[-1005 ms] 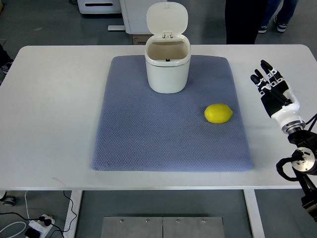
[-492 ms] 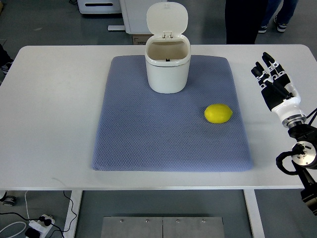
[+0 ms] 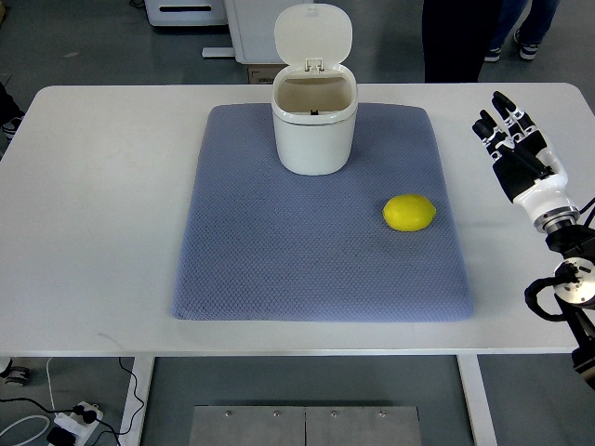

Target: Put lemon in trash with right hand

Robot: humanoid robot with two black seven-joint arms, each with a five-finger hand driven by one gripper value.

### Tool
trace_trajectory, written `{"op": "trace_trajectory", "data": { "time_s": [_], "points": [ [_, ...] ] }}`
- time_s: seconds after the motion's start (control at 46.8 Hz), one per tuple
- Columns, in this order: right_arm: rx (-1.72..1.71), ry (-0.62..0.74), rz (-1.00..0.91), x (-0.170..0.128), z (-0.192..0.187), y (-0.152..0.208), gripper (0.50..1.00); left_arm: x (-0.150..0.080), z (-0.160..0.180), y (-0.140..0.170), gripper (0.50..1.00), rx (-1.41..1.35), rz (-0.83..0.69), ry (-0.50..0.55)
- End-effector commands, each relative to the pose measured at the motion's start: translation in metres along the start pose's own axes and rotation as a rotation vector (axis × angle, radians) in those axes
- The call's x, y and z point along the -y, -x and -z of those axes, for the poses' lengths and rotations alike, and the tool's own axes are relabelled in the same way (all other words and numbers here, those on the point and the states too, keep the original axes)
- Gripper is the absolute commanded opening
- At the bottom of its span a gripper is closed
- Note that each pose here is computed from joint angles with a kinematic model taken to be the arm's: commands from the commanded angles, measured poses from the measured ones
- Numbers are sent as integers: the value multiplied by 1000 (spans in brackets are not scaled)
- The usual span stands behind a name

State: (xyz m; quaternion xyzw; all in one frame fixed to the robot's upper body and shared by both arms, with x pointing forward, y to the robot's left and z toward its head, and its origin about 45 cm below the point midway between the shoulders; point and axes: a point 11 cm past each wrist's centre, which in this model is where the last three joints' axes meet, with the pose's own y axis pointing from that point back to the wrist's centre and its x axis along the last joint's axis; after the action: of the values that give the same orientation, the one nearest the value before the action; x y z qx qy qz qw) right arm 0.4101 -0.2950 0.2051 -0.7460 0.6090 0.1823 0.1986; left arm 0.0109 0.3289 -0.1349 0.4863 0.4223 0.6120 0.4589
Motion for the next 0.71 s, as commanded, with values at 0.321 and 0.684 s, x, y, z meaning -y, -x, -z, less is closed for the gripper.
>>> {"op": "trace_trajectory", "data": {
  "time_s": [0.321,0.684],
  "points": [
    [-9,35,22,1,-7,6,1000,0,0,0,1000,0,0,0],
    [-37,77,48,1,-13,11,1000,0,0,0,1000,0,0,0]
  ]
}}
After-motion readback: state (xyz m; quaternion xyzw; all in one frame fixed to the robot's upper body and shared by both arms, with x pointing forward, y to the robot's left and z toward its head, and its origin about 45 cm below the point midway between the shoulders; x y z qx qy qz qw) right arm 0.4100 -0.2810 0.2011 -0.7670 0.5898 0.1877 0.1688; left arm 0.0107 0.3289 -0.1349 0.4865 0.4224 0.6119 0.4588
